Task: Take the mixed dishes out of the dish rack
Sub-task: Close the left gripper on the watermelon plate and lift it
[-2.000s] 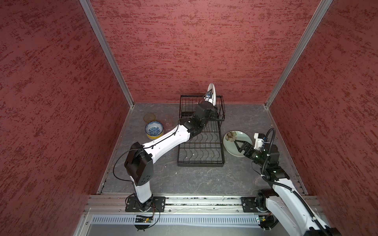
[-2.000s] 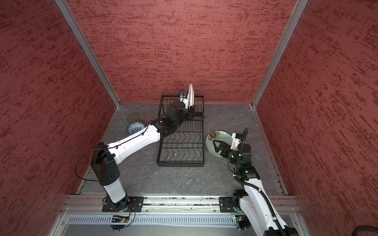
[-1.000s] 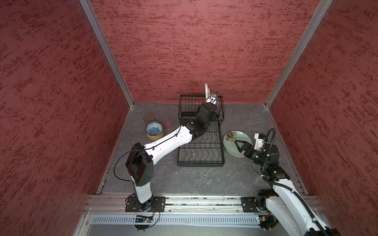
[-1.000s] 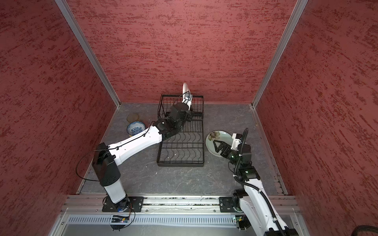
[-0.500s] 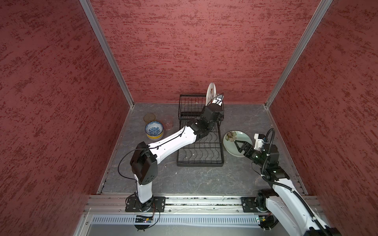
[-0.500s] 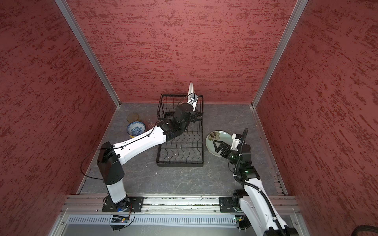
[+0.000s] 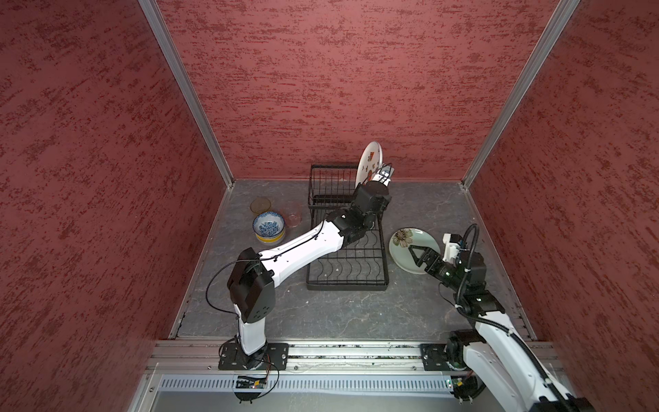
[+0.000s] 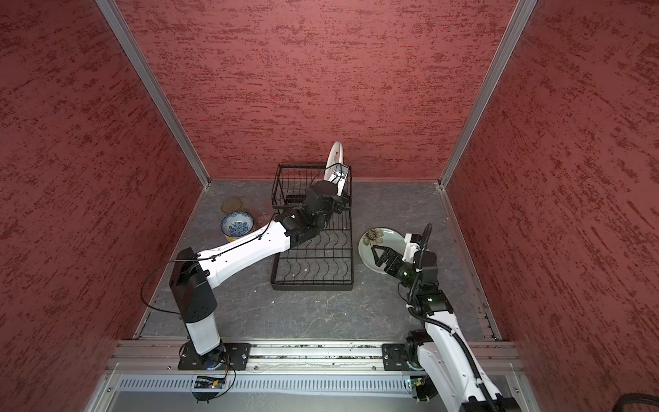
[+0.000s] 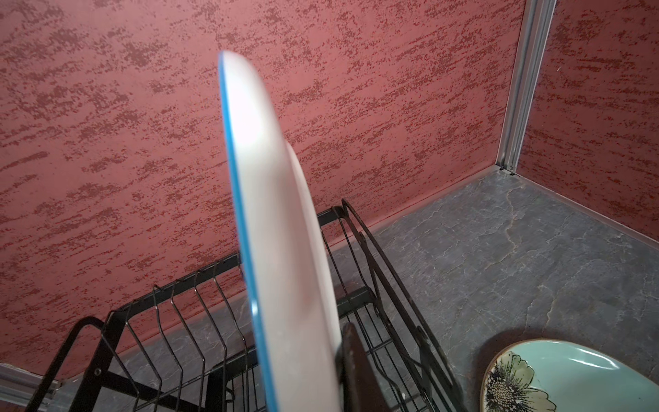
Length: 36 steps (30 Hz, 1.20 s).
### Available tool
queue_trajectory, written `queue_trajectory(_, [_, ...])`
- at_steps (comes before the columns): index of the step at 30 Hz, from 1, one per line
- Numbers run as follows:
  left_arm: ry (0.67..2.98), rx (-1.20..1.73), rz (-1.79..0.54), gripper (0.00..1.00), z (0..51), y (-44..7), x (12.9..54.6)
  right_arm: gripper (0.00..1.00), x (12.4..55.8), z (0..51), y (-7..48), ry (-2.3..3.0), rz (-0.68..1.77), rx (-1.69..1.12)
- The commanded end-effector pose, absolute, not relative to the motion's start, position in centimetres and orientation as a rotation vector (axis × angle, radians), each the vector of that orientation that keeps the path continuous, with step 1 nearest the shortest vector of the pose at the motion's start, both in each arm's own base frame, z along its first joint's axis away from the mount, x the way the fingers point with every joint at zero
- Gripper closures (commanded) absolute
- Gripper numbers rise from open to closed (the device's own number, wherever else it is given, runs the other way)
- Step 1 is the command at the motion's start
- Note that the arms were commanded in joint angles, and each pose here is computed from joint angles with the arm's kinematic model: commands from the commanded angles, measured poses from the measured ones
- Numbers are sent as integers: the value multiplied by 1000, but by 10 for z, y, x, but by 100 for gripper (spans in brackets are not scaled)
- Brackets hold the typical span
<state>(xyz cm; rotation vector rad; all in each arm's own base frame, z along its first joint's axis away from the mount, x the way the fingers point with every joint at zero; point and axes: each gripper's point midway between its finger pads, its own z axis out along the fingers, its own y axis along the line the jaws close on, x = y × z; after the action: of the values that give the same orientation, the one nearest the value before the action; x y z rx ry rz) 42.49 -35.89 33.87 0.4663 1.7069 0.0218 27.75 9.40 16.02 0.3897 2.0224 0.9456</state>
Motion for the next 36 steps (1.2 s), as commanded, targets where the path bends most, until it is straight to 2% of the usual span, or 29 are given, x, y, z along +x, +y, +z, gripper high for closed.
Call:
queue_trajectory(1, [1639,374,83,100,374,-337,434,1,275,156,95,2027,950,396])
queue_trajectory(18, [1536,370,-116,100,409,-339,414,1,274,149,94,2036,951,418])
queue_trajectory(36, [1372,331,-187,100,443,-325,392,1,277,151,96,2037,968,420])
